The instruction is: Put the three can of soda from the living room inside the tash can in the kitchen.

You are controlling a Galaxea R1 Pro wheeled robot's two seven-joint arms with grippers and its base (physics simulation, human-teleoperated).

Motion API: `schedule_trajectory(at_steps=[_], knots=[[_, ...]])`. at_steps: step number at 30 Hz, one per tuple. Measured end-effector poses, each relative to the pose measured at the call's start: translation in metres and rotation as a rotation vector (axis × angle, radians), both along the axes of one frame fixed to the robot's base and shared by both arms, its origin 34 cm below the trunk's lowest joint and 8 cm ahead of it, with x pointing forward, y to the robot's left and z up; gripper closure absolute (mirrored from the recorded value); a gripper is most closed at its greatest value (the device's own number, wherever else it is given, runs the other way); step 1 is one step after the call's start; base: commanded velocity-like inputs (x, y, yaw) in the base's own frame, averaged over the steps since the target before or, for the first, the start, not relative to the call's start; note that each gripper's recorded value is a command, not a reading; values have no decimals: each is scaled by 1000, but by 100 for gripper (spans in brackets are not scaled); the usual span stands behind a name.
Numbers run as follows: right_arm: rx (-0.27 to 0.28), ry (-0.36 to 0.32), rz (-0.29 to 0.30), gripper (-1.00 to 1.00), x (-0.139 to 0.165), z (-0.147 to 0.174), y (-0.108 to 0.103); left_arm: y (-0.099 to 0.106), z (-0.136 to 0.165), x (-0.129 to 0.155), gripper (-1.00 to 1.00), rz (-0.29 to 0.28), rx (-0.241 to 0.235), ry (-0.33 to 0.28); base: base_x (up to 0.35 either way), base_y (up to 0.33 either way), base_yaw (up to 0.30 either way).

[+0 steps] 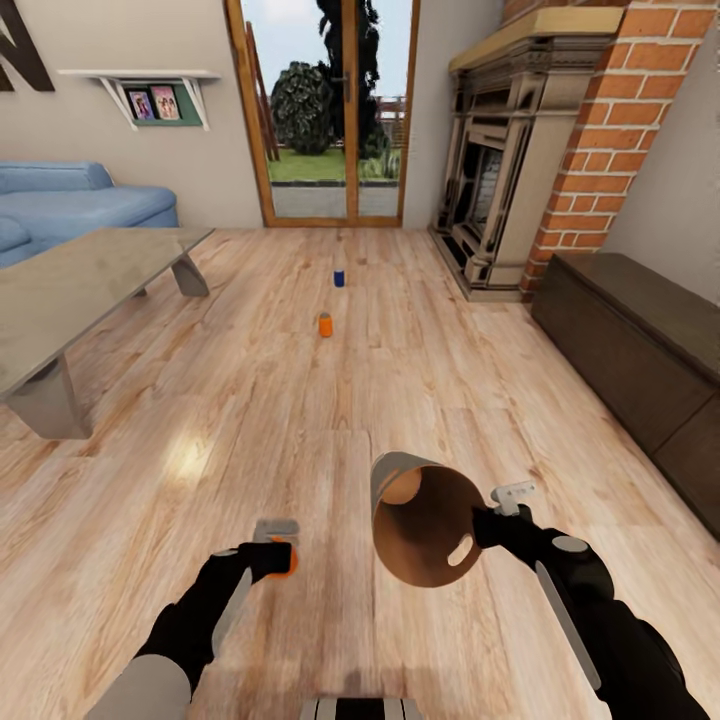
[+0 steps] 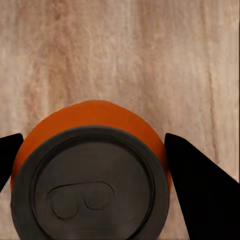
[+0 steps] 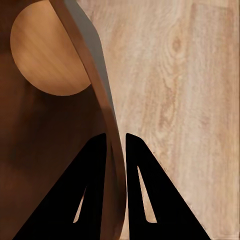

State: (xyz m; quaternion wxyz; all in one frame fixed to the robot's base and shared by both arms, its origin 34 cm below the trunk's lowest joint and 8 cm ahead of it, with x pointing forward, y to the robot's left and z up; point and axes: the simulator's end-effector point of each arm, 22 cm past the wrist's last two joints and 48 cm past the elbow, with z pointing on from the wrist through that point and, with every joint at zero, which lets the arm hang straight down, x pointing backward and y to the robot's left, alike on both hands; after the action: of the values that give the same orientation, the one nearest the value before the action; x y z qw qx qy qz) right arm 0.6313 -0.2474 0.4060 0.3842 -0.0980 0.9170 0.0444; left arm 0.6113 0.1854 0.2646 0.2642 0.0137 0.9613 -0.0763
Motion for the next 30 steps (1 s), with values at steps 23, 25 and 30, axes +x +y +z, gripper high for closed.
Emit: schedule_trajectory(at_steps=[23, 25, 30], knots=[[-29, 158, -70, 100, 3, 40, -21, -48, 246, 38, 100, -293, -325, -215, 0, 0, 0], [-44, 159, -80, 100, 8, 45, -26, -53, 261, 35, 100, -318, -348, -230, 0, 0, 0], [-74, 169, -121, 100, 26, 61, -34, -81, 300, 12, 100, -416, -480, -209, 0, 0, 0]])
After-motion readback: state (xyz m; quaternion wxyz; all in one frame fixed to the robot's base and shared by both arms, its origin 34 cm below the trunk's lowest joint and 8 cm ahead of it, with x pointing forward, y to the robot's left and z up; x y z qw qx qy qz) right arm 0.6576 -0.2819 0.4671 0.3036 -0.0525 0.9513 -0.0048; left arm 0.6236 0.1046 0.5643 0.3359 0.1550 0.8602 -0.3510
